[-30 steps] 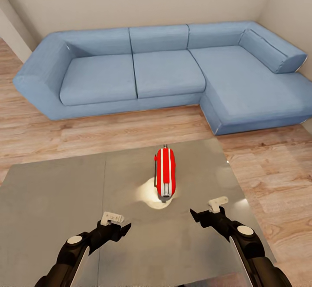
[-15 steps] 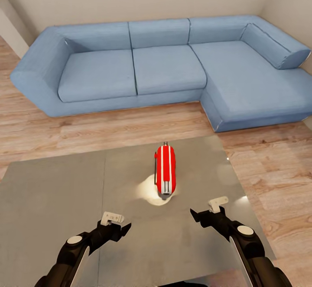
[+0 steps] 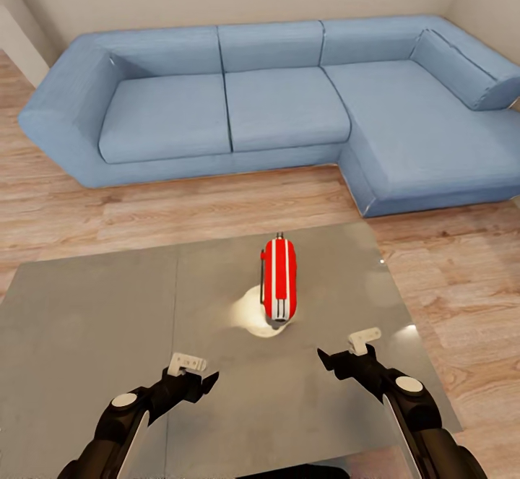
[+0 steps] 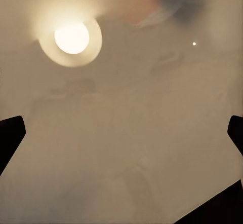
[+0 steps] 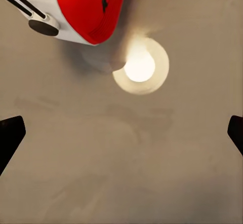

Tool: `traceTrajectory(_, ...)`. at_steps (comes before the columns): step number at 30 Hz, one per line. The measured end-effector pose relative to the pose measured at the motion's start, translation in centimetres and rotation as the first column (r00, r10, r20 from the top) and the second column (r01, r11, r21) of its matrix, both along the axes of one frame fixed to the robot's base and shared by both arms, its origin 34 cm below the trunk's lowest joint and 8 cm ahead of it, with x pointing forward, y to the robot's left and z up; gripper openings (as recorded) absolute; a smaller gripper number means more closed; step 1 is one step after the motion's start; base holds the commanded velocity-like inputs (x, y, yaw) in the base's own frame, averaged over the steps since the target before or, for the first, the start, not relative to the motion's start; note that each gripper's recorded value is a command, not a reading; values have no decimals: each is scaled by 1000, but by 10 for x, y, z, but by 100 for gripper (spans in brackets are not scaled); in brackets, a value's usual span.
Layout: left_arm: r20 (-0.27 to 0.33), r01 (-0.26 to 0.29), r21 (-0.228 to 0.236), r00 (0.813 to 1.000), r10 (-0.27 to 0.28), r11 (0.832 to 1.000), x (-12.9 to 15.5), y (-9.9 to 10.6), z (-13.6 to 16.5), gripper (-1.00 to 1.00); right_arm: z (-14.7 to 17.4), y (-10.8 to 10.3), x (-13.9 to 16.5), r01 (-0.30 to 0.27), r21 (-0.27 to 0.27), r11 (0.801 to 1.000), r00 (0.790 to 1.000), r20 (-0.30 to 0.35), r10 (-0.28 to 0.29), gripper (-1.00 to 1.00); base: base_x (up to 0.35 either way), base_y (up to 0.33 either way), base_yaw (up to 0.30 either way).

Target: Turn on the radio receiver that's on the table in the living room.

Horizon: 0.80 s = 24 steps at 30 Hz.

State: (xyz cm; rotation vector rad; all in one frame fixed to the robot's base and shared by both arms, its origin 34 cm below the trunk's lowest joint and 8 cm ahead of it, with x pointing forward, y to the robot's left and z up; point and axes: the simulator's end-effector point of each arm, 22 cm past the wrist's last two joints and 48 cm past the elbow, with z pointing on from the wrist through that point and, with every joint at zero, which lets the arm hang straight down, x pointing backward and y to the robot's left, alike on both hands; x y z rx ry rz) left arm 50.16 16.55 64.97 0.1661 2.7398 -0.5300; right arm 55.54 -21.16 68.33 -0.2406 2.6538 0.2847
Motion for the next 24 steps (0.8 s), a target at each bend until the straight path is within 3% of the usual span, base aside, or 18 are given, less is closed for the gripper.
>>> traceTrajectory(6,-10,-1,-5,1000,1,1000,-3,-1,-3,100,-4,0,-3,0,0,1000,1000,-9,0,100,0,0,60)
traceTrajectory(12,-18,23,-66,1000,-25,998,-8,-14,0,100,-7,0,-5,0,1,1000,1000,-16,0,100,0,0,27)
traceTrajectory(20,-18,25,-69,999,-27,997,-8,-14,0,100,-7,0,-5,1,1,1000,1000,-16,-1,100,0,0,-1)
traceTrajectory(24,-19,26,-69,999,-27,997,-9,-14,-1,100,-8,-3,-5,9,-8,1000,1000,-18,-9,100,0,0,-184)
